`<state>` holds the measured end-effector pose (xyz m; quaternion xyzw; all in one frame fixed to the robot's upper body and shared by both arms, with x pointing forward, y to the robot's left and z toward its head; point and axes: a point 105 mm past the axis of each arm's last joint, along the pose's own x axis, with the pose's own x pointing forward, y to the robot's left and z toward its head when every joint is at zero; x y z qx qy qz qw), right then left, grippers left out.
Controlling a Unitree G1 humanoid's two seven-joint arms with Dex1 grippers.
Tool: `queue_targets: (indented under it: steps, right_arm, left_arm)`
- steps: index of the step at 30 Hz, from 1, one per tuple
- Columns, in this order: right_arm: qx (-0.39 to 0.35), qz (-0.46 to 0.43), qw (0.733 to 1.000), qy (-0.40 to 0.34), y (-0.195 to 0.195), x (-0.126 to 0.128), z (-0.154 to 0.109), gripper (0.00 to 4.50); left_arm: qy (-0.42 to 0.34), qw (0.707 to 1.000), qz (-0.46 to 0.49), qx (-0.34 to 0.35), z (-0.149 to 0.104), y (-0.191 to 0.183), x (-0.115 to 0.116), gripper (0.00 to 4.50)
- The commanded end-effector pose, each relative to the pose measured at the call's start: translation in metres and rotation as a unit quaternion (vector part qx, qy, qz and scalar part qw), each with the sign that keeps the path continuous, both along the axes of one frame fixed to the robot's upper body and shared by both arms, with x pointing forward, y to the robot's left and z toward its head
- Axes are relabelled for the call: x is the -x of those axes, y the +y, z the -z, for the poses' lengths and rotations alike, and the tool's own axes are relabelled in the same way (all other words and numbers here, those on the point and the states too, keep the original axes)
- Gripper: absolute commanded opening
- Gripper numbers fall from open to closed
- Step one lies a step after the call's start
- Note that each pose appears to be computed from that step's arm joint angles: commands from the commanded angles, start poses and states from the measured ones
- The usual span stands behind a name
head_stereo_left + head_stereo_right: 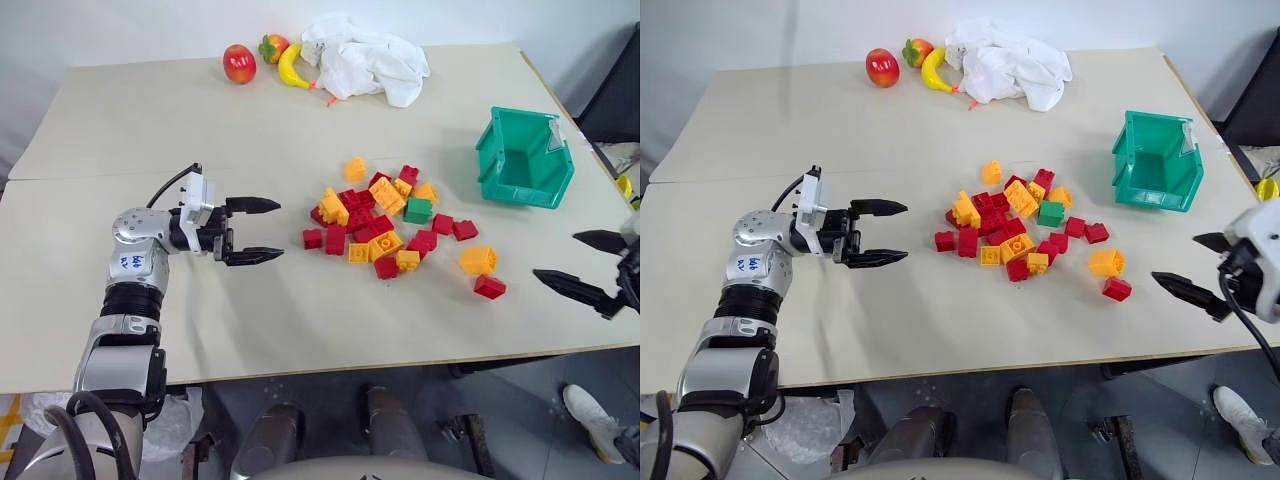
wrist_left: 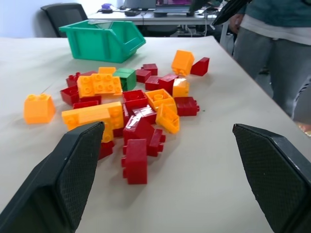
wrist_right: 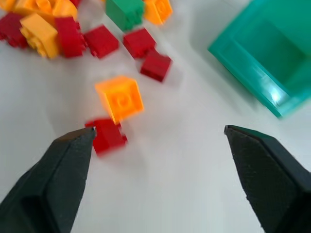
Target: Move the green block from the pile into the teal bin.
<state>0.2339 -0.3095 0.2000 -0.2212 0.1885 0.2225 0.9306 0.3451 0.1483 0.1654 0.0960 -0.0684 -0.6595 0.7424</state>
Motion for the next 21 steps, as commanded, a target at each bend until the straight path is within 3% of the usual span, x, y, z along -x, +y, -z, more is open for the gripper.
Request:
queue_targets:
  steps: [1,4,9,11,16,21]
  right_arm:
    - [0.006,-0.004,1.0,-0.028,0.006,0.008,-0.015,4.46]
    - [0.004,-0.02,0.999,-0.038,0.021,0.001,-0.017,4.46]
    - [-0.006,-0.053,0.997,-0.057,0.064,-0.034,-0.018,4.46]
    - [-0.017,-0.056,0.996,-0.072,0.083,-0.06,-0.017,4.46]
    - [-0.017,-0.087,0.995,-0.046,0.114,-0.104,-0.006,4.46]
    - [0.033,-0.131,0.991,-0.007,0.126,-0.138,0.008,4.46]
  left_arm:
    - [-0.013,1.0,-0.001,0.007,-0.009,0.006,0.002,4.5]
    - [-0.014,1.0,-0.003,0.008,-0.011,0.006,0.0,4.5]
    - [-0.014,1.0,-0.002,0.009,-0.012,0.004,-0.001,4.5]
    - [-0.014,1.0,0.001,0.01,-0.013,0.002,0.0,4.5]
    - [-0.013,1.0,0.003,0.011,-0.012,-0.002,0.0,4.5]
    - [-0.016,1.0,-0.01,0.008,-0.012,0.001,0.002,4.5]
